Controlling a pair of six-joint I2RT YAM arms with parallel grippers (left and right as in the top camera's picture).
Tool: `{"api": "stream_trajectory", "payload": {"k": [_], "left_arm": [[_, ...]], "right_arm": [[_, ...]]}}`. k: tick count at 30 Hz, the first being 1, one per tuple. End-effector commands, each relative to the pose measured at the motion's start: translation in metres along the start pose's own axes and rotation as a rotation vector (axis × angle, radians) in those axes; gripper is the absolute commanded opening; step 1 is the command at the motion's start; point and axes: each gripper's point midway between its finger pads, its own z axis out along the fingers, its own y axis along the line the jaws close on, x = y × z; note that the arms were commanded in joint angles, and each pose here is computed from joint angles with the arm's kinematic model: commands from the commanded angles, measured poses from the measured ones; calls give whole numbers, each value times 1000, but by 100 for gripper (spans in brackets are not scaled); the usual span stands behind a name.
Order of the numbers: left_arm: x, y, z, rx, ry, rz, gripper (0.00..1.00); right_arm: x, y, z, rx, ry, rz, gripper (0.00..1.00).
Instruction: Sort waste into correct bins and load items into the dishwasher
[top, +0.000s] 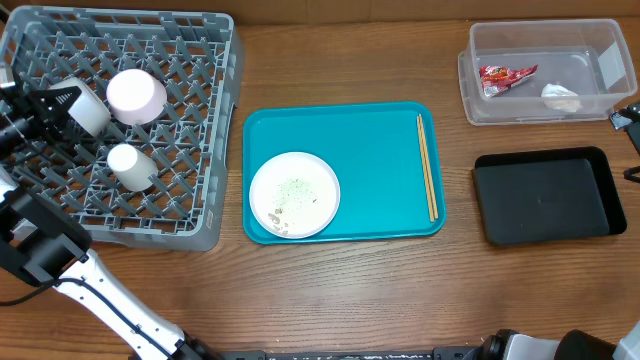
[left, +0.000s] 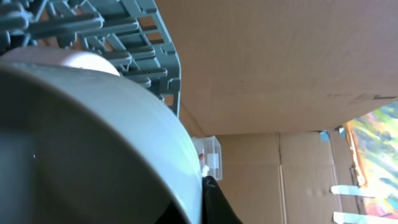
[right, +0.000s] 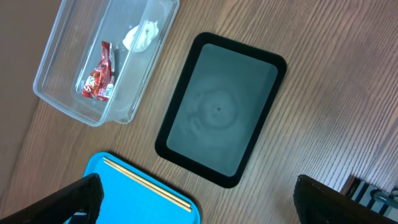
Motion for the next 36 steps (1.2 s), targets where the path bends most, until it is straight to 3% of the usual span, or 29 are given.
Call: {"api": "stream_trajectory", "payload": {"k": [1, 6, 14, 18, 24, 27, 30, 36], "left_arm": [[3, 2, -13, -62, -14, -62, 14], [9, 11, -23, -148, -13, -120, 23], [33, 54, -76, -608, 23, -223, 31], [30, 42, -92, -692, -19, -237, 33], [26, -13, -101, -705, -96, -128, 36], [24, -39, -101, -720, -127, -43, 31], [22, -50, -102, -776, -142, 22, 5], [8, -48, -72, -779, -136, 87, 4]], "right_arm": [[-2, -3, -3, 4, -18, 6, 99], [-2, -3, -3, 4, -18, 6, 100], [-2, -3, -3, 4, -18, 6, 100], [-2, -3, -3, 4, -18, 6, 100], [-2, -3, -3, 4, -18, 6, 100], [-2, -3, -3, 4, -18, 6, 100], [-2, -3, -3, 4, -18, 6, 100], [-2, -3, -3, 4, -18, 6, 100]]}}
